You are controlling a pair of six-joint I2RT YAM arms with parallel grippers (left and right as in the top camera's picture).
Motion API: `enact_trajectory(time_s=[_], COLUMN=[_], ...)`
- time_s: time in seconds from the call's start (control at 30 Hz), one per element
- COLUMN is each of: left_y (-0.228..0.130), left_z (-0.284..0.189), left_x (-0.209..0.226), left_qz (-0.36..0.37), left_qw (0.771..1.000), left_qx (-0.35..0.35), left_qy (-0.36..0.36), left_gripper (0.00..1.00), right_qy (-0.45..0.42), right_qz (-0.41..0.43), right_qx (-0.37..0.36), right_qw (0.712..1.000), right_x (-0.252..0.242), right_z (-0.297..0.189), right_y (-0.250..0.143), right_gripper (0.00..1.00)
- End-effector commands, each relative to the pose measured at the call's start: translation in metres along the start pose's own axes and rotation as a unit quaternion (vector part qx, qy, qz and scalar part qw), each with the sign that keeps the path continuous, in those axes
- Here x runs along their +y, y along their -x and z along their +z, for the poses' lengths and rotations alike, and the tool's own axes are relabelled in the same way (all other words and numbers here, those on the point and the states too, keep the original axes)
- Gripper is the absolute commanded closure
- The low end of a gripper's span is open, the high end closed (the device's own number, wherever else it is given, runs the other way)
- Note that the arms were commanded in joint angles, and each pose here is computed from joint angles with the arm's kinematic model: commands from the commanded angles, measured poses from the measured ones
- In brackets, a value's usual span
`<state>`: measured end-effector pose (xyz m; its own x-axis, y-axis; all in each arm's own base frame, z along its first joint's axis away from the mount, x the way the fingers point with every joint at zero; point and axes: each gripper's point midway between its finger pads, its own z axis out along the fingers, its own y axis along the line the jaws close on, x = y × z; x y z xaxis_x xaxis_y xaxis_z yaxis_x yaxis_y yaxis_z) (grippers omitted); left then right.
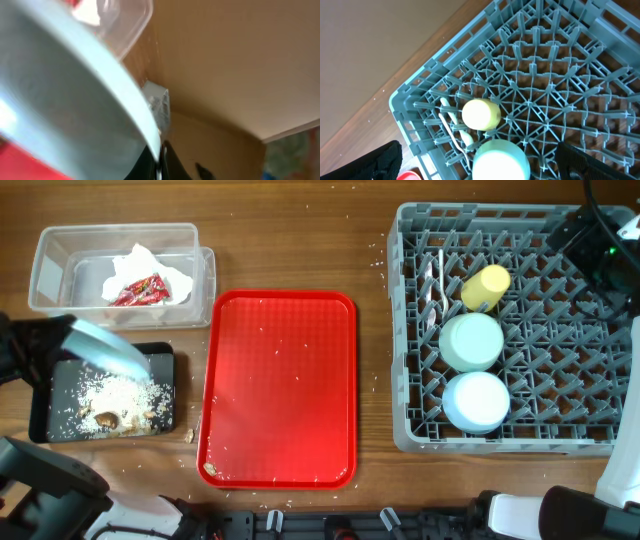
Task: Sort waste into correct bins and load items into the dishwasher rack
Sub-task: 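Set the emptied plate back down on the red tray with left gripper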
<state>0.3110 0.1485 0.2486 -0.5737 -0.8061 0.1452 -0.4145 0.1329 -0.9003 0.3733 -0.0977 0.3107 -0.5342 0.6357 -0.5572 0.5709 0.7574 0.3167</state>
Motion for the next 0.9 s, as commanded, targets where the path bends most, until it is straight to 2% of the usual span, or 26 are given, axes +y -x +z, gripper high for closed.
enact_trajectory(time_s=[0.0, 0.13, 0.23, 0.37, 0.47, 0.57, 0.63, 0.7, 0.73, 0.87], left_y=[-0.008, -0.025, -0.048, -0.106, -0.176, -0.226, -0.248, -0.259, -0.266, -0.269], left_z=[-0.003, -0.002, 0.012, 0.050, 0.089, 0.131, 0.164, 0.191, 0.207, 0.233], left_x=[0.005, 0.004, 0.005, -0.004, -0.019, -0.021, -0.003, 0.021, 0.037, 0.059], left_qz=[-0.016, -0.042, -0.006, 0.079, 0.164, 0.239, 0.246, 0.254, 0.268, 0.325], left_qw=[1.000, 0.998, 0.996, 0.978, 0.943, 0.905, 0.892, 0.883, 0.875, 0.848], left_qx=[0.009, 0.035, 0.071, 0.153, 0.257, 0.325, 0.323, 0.281, 0.238, 0.110], left_qy=[0.013, 0.014, 0.058, 0.120, 0.131, 0.138, 0.199, 0.277, 0.325, 0.404], left_gripper=[0.96, 0.96, 0.96, 0.96, 0.96, 0.96, 0.96, 0.96, 0.96, 0.96], right_qy=[0.004, 0.003, 0.004, 0.004, 0.003, 0.004, 0.004, 0.004, 0.004, 0.004], right_qz=[0.003, 0.003, 0.003, 0.003, 0.003, 0.003, 0.003, 0.003, 0.003, 0.003], right_qx=[0.002, 0.002, 0.002, 0.002, 0.002, 0.002, 0.002, 0.002, 0.002, 0.002], right_qw=[1.000, 1.000, 1.000, 1.000, 1.000, 1.000, 1.000, 1.000, 1.000, 1.000], right_x=[0.002, 0.002, 0.002, 0.002, 0.002, 0.002, 0.002, 0.002, 0.002, 0.002], right_z=[0.001, 0.001, 0.001, 0.001, 0.001, 0.001, 0.001, 0.001, 0.001, 0.001], right_y=[0.000, 0.000, 0.000, 0.000, 0.000, 0.000, 0.000, 0.000, 0.000, 0.000], right_gripper=[0.00, 0.00, 0.00, 0.00, 0.00, 0.00, 0.00, 0.00, 0.00, 0.00])
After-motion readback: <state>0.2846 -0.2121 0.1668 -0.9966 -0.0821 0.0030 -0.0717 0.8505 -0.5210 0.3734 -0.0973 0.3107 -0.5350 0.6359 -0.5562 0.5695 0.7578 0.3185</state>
